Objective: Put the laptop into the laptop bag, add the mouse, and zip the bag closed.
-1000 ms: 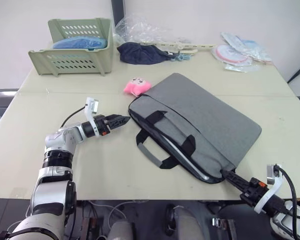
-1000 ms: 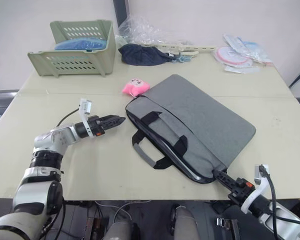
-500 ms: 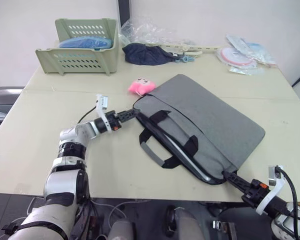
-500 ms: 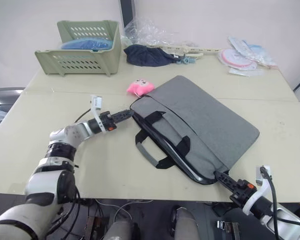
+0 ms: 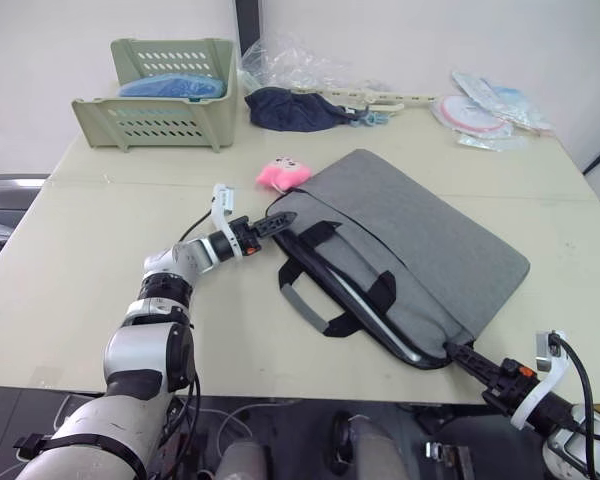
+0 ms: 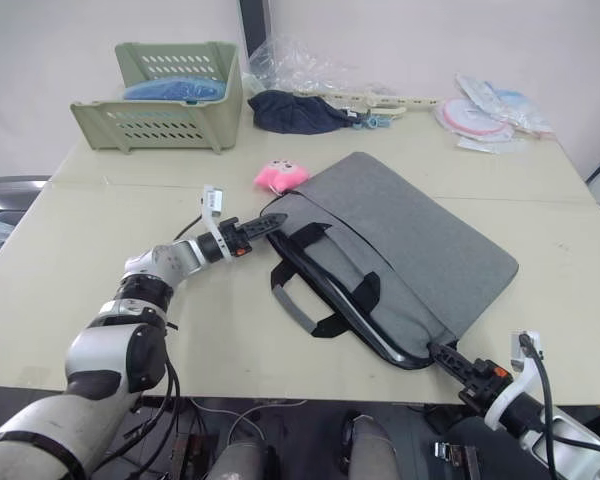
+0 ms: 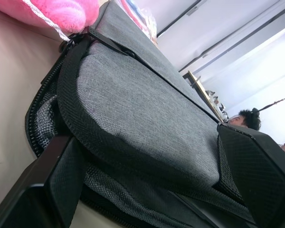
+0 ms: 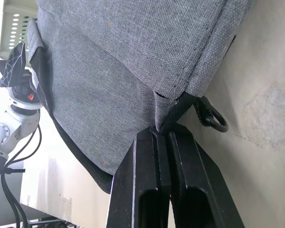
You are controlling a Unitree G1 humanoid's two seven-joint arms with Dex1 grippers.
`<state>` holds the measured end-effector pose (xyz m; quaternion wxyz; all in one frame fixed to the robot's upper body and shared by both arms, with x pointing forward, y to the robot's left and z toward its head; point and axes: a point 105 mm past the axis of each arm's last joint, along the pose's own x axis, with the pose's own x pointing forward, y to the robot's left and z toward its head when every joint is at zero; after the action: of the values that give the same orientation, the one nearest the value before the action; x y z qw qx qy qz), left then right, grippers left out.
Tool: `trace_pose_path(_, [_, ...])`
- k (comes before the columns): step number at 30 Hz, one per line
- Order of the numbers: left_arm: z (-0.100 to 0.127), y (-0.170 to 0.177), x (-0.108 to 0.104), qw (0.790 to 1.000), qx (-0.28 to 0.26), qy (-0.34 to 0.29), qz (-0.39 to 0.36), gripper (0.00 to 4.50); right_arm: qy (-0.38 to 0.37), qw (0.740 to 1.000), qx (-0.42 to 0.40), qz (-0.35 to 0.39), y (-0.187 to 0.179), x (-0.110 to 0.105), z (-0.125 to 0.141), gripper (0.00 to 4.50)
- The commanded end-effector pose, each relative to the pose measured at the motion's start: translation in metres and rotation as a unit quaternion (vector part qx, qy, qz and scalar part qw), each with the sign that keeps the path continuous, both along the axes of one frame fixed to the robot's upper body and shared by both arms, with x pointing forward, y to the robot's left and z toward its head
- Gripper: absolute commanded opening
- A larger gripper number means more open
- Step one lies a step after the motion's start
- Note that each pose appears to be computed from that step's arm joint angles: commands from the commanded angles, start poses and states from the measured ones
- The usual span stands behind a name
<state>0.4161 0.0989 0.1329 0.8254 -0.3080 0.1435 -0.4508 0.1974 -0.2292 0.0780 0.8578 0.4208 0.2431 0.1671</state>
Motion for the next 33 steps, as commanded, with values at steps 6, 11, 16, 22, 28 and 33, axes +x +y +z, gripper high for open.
trace_pose_path(6, [-0.008,-0.003,0.0,1.0,-0.007,0.021,0.006,4.24,0.018,1.0,-0.006,0.014,0.008,-0.004,-0.009,0.0])
trace_pose_path(11, [-0.008,-0.002,0.0,1.0,-0.002,0.018,0.005,2.15,0.018,1.0,-0.006,0.015,0.008,-0.004,-0.009,0.0])
trace_pose_path(16, [-0.008,-0.002,0.0,1.0,-0.005,0.018,0.004,0.05,0.018,1.0,-0.005,0.015,0.009,-0.004,-0.01,0.0])
trace_pose_path(22, [-0.007,-0.004,-0.002,1.0,-0.009,0.018,-0.006,0.05,0.017,1.0,-0.004,0.016,0.009,-0.004,-0.01,0.0])
trace_pose_path(28, [-0.012,0.0,-0.001,1.0,0.017,0.019,0.001,0.05,0.016,1.0,-0.008,0.018,0.008,-0.004,-0.01,0.0])
trace_pose_path(33, [-0.009,0.008,-0.002,1.0,0.019,0.016,0.003,0.05,0.012,1.0,-0.014,0.018,0.003,-0.002,-0.006,0.0])
